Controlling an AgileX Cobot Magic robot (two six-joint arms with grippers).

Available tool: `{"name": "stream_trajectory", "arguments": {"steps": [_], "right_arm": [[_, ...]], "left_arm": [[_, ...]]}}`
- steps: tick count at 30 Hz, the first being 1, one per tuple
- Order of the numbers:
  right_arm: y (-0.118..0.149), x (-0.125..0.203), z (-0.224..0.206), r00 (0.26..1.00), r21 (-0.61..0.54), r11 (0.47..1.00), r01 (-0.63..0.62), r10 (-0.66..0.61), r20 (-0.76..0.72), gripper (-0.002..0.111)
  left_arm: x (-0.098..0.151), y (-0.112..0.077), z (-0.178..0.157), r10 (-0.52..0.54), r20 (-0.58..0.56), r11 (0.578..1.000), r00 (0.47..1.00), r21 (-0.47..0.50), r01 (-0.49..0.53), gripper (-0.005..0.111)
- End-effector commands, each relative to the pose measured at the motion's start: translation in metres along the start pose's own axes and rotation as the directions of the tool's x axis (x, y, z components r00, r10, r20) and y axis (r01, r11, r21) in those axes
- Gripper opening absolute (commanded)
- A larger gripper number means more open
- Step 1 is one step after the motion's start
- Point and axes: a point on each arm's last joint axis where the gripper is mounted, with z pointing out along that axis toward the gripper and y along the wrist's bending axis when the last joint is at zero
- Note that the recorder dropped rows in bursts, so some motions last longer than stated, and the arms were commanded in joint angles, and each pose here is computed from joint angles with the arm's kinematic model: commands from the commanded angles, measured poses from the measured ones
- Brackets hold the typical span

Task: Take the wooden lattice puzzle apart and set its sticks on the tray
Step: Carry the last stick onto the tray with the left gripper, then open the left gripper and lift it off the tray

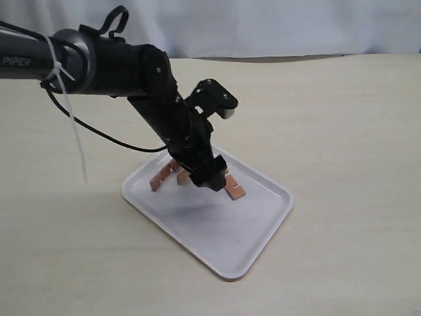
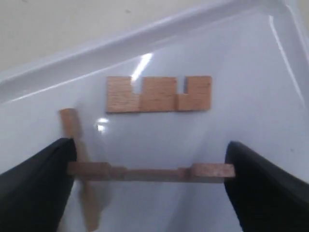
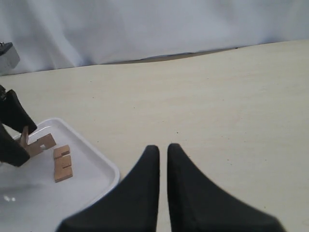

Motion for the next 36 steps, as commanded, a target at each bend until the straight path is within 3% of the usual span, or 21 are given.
{"name": "stream_trajectory", "arguments": {"steps": [1,5,7,9,11,12,16,18,26,29,32,34,36], "right_arm": [[0.000,0.001,0.001,1.000,-0.001,1.000,0.000,0.000,-0.009,0.006],[0.000,0.001,0.001,1.000,-0.001,1.000,0.000,0.000,-0.009,0.006],[0.000,0.001,0.001,1.000,-0.001,1.000,0.000,0.000,-0.009,0.006],[0.000,0.001,0.001,1.000,-0.001,1.000,0.000,0.000,-0.009,0.006],[0.000,0.001,0.001,1.000,-0.001,1.000,0.000,0.000,-0.009,0.006],[0.000,0.001,0.001,1.000,-0.001,1.000,0.000,0.000,-0.009,0.006],[0.000,0.001,0.001,1.000,-0.001,1.000,0.000,0.000,-0.009,0.006],[0.000,0.001,0.001,1.000,-0.001,1.000,0.000,0.000,-0.009,0.006],[0.000,0.001,0.001,1.000,-0.001,1.000,0.000,0.000,-0.009,0.006],[0.000,0.001,0.001,1.000,-0.001,1.000,0.000,0.000,-0.009,0.006],[0.000,0.001,0.001,1.000,-0.001,1.000,0.000,0.000,-0.009,0.006],[0.000,0.001,0.001,1.000,-0.001,1.000,0.000,0.000,-0.009,0.006],[0.000,0.001,0.001,1.000,-0.001,1.000,0.000,0.000,-0.009,0.006]], "left_arm": [[-0.008,-0.032,0.003,0.070,-0.041,0.996,0.997,0.060,-0.068,0.000],[-0.010,-0.040,0.007,0.093,-0.052,0.994,0.994,0.056,-0.090,0.000],[-0.009,-0.038,0.007,0.068,-0.064,0.997,0.996,0.028,-0.066,0.006],[-0.009,-0.034,0.007,0.039,-0.065,0.999,0.997,-0.015,-0.040,0.023],[-0.010,-0.033,0.007,0.028,-0.051,0.999,0.998,-0.032,-0.030,0.056],[-0.010,-0.033,0.007,0.025,-0.050,0.999,0.998,-0.030,-0.027,0.064],[-0.014,-0.032,0.006,0.013,-0.016,0.999,1.000,-0.046,-0.014,0.084],[-0.015,-0.032,0.004,0.013,-0.008,0.999,1.000,-0.049,-0.013,0.085],[-0.024,-0.035,-0.021,-0.017,0.062,0.997,0.998,-0.074,0.021,0.085],[-0.026,-0.035,-0.035,-0.027,0.080,0.994,0.996,-0.104,0.035,0.074],[-0.026,-0.033,-0.045,-0.030,0.090,0.989,0.995,-0.144,0.043,0.049],[-0.025,-0.027,-0.050,-0.051,0.097,0.982,0.994,-0.174,0.068,0.017],[-0.022,-0.017,-0.053,-0.065,0.095,0.978,0.993,-0.191,0.083,0.000]]}}
